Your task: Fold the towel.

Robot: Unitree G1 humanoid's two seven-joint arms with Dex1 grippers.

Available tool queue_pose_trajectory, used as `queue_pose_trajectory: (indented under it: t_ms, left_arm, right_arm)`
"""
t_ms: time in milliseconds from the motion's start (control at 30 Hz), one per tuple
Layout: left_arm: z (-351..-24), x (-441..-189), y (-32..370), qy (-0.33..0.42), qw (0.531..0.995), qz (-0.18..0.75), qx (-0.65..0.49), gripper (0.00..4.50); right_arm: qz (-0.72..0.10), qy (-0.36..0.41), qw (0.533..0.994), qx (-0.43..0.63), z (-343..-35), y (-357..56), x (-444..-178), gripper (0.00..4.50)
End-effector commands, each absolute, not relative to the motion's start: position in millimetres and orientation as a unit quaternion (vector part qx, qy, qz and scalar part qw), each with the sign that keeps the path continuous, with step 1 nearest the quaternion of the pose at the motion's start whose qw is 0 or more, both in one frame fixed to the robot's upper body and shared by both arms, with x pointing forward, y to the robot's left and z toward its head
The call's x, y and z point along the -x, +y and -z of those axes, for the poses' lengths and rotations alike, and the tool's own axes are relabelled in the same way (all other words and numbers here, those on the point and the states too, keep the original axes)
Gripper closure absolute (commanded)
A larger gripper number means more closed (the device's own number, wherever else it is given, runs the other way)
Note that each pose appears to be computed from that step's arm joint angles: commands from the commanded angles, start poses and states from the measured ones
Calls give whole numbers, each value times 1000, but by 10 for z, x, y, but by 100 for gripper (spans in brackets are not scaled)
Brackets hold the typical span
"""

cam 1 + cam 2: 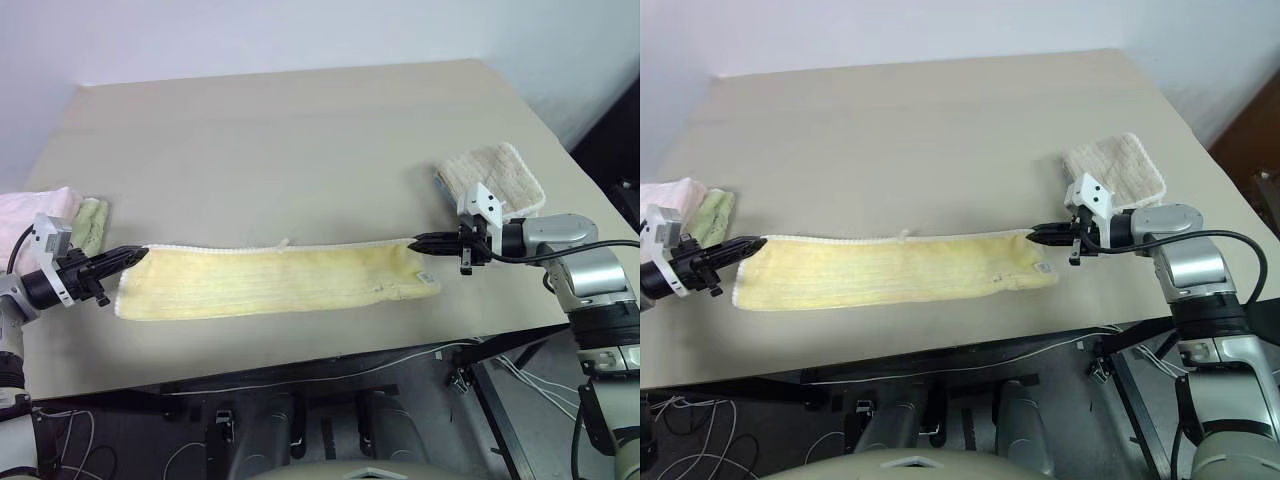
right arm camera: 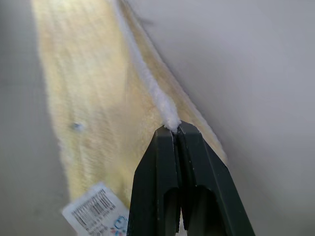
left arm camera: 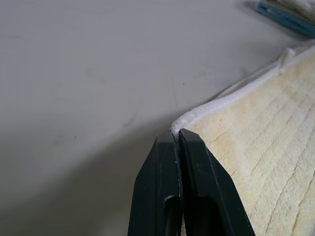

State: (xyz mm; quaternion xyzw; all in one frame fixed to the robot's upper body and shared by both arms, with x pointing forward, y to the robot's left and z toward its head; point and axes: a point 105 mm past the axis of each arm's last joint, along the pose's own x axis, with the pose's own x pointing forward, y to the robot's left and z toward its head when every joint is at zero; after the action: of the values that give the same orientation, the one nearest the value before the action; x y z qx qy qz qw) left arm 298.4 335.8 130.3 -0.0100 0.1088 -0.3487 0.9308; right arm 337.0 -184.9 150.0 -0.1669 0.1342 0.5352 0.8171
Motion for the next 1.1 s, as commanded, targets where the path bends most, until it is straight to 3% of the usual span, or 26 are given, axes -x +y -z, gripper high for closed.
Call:
queue_pose_trajectory:
  t_ms: [33, 100, 433, 600, 767, 933, 1100]
  left_arm:
    - [-1360, -2981, 3361, 113, 930, 349, 3, 401]
    - [-1333, -2992, 3378, 121, 933, 339, -4, 352]
    - [-1480, -2972, 3472, 88, 948, 307, -16, 2]
    - [-1752, -3069, 3507, -16, 966, 250, -62, 2]
    - [-2013, -3005, 3099, -65, 943, 324, -36, 2]
    - [-2105, -2939, 2428, -74, 902, 425, -2, 2]
    - [-2028, -2993, 2091, -86, 897, 433, 0, 2]
  right_arm:
    - [-541, 104, 820, 159, -1694, -1781, -3397, 403]
    - [-539, 103, 821, 158, -1699, -1769, -3404, 354]
    - [-525, 105, 833, 142, -1715, -1870, -3352, 2]
    - [-483, 115, 864, 81, -1760, -2032, -3310, 2]
    - [-424, 188, 883, -64, -1743, -2232, -3173, 2]
    - [-383, 264, 845, -264, -1626, -2386, -2846, 2]
    - [-364, 309, 812, -335, -1444, -2325, -2615, 2]
